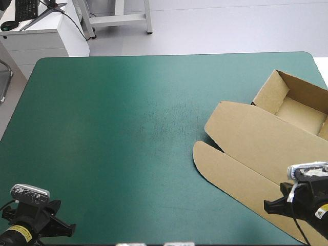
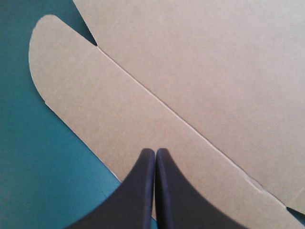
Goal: Fold the box
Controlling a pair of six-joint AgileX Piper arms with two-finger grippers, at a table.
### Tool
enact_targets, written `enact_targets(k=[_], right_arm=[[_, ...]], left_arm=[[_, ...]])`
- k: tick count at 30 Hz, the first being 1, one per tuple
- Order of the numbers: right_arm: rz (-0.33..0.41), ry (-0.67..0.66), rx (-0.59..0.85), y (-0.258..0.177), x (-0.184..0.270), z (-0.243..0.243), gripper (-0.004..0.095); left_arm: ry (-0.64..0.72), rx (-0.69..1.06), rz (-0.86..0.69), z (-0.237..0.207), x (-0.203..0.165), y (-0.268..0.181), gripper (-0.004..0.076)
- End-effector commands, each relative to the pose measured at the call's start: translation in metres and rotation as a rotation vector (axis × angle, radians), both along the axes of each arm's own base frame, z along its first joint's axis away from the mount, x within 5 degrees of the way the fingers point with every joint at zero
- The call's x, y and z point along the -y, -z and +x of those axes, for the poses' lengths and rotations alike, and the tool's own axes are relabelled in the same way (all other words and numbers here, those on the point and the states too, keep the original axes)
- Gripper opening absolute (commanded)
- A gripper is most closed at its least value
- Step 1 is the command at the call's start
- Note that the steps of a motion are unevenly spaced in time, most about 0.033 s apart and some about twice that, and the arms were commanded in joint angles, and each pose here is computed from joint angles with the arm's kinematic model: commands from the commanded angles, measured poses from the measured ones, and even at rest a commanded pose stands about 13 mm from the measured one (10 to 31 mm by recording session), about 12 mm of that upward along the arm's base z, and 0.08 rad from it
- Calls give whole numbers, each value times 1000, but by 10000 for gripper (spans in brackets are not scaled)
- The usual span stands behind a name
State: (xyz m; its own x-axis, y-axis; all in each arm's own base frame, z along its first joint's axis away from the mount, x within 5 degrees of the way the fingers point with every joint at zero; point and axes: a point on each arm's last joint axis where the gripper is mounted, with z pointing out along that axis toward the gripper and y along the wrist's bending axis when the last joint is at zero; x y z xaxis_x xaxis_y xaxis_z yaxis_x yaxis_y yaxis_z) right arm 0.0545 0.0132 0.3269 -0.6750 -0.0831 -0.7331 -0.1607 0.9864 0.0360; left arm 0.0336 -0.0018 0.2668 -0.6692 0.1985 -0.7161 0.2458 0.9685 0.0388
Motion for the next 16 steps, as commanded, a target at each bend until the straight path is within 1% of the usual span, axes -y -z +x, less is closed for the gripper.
enact_targets(k=[1,5,9,16], right_arm=[[-8,-8,103,14,0,-1,-15],[-14,-7,139,37,0,-6,-15],[-13,-5,191,35,0,-11,-15],[-13,-4,194,35,0,-11,-15]], left_arm=[[10,66,-18,5,2,-10,-10],[10,66,-18,5,2,-10,-10],[10,66,-18,5,2,-10,-10],[10,66,-18,5,2,-10,-10]])
